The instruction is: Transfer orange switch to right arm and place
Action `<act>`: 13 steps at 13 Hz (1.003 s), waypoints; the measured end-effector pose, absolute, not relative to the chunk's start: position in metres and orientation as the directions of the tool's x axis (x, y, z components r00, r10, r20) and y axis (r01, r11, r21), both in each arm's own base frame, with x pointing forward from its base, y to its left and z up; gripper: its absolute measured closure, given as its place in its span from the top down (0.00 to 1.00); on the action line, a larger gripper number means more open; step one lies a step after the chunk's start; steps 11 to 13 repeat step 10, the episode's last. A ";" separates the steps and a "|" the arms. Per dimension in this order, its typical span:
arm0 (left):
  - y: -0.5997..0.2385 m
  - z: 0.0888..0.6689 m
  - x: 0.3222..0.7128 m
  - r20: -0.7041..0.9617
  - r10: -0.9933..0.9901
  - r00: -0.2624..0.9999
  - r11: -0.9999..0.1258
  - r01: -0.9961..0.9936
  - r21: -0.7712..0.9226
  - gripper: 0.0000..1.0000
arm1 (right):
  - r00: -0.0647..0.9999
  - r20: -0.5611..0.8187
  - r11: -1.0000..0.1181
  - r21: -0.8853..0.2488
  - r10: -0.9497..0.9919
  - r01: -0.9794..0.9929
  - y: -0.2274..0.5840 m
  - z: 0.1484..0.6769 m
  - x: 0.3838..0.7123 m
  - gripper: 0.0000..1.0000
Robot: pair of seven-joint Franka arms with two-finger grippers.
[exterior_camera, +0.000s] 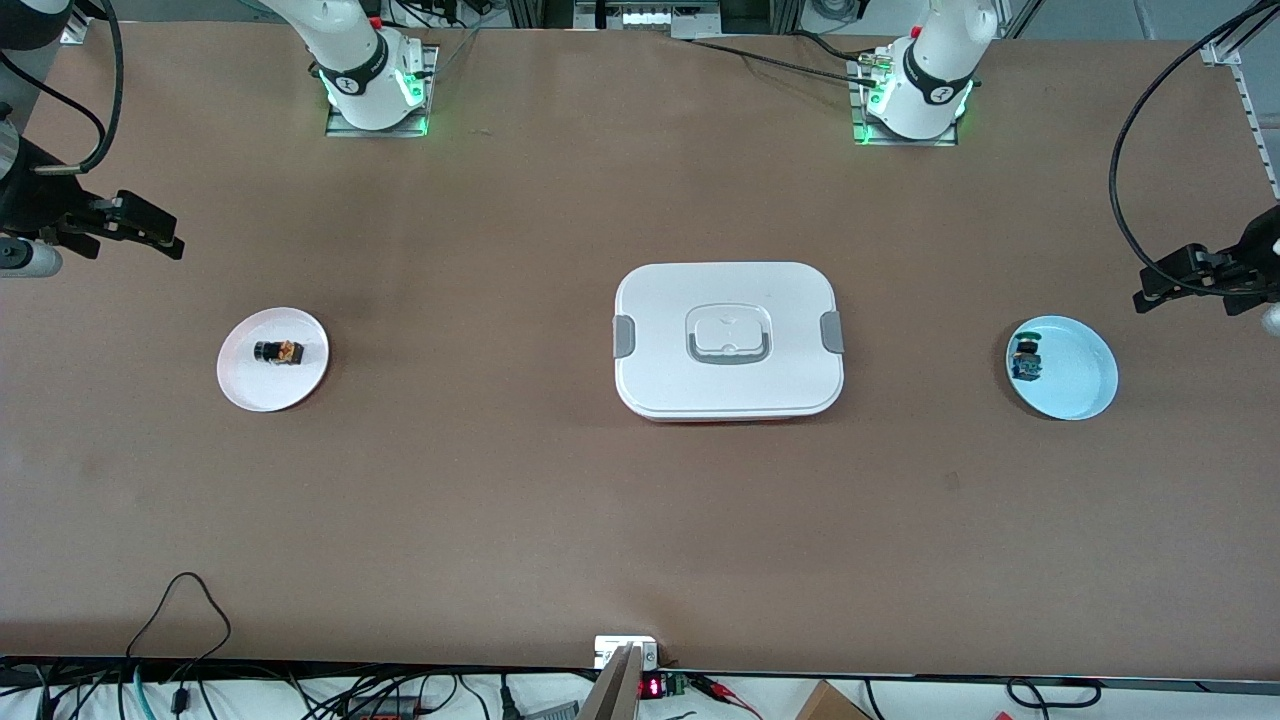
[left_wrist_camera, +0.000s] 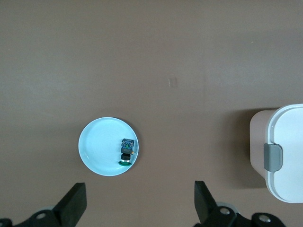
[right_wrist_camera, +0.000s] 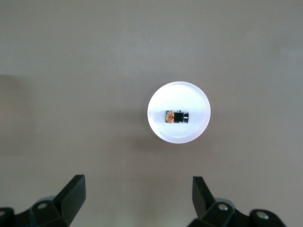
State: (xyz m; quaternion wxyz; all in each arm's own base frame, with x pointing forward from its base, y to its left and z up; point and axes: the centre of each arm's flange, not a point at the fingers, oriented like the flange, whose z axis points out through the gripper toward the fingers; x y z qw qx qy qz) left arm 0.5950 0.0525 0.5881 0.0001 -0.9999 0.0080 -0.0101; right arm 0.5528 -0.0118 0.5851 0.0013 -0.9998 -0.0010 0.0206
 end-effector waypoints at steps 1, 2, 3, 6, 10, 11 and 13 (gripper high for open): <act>0.053 0.588 0.595 0.020 -0.016 1.000 -1.000 -0.016 0.000 1.00 | 0.999 -0.040 -1.000 -0.003 0.002 0.002 -0.012 0.586 0.553 1.00; 0.052 0.588 0.595 0.020 -0.016 1.000 -1.000 -0.016 0.000 1.00 | 0.999 -0.038 -1.000 -0.003 0.001 0.001 -0.012 0.588 0.553 1.00; 0.052 0.588 0.595 0.020 -0.016 1.000 -1.000 -0.016 0.000 1.00 | 0.999 -0.038 -1.000 -0.003 0.000 0.000 -0.013 0.590 0.553 1.00; 0.052 0.588 0.595 0.020 -0.016 1.000 -1.000 -0.016 0.000 1.00 | 0.999 -0.045 -1.000 -0.003 0.000 0.000 -0.013 0.591 0.551 1.00; 0.052 0.588 0.595 0.020 -0.016 1.000 -1.000 -0.016 0.000 1.00 | 0.999 -0.047 -1.000 -0.003 0.000 0.000 -0.013 0.591 0.551 1.00; 0.052 0.588 0.595 0.020 -0.016 1.000 -1.000 -0.016 0.000 1.00 | 0.999 -0.047 -1.000 -0.003 0.000 0.000 -0.013 0.591 0.551 1.00; 0.052 0.588 0.595 0.020 -0.016 1.000 -1.000 -0.016 0.000 1.00 | 0.999 -0.047 -1.000 -0.003 0.000 0.000 -0.013 0.591 0.551 1.00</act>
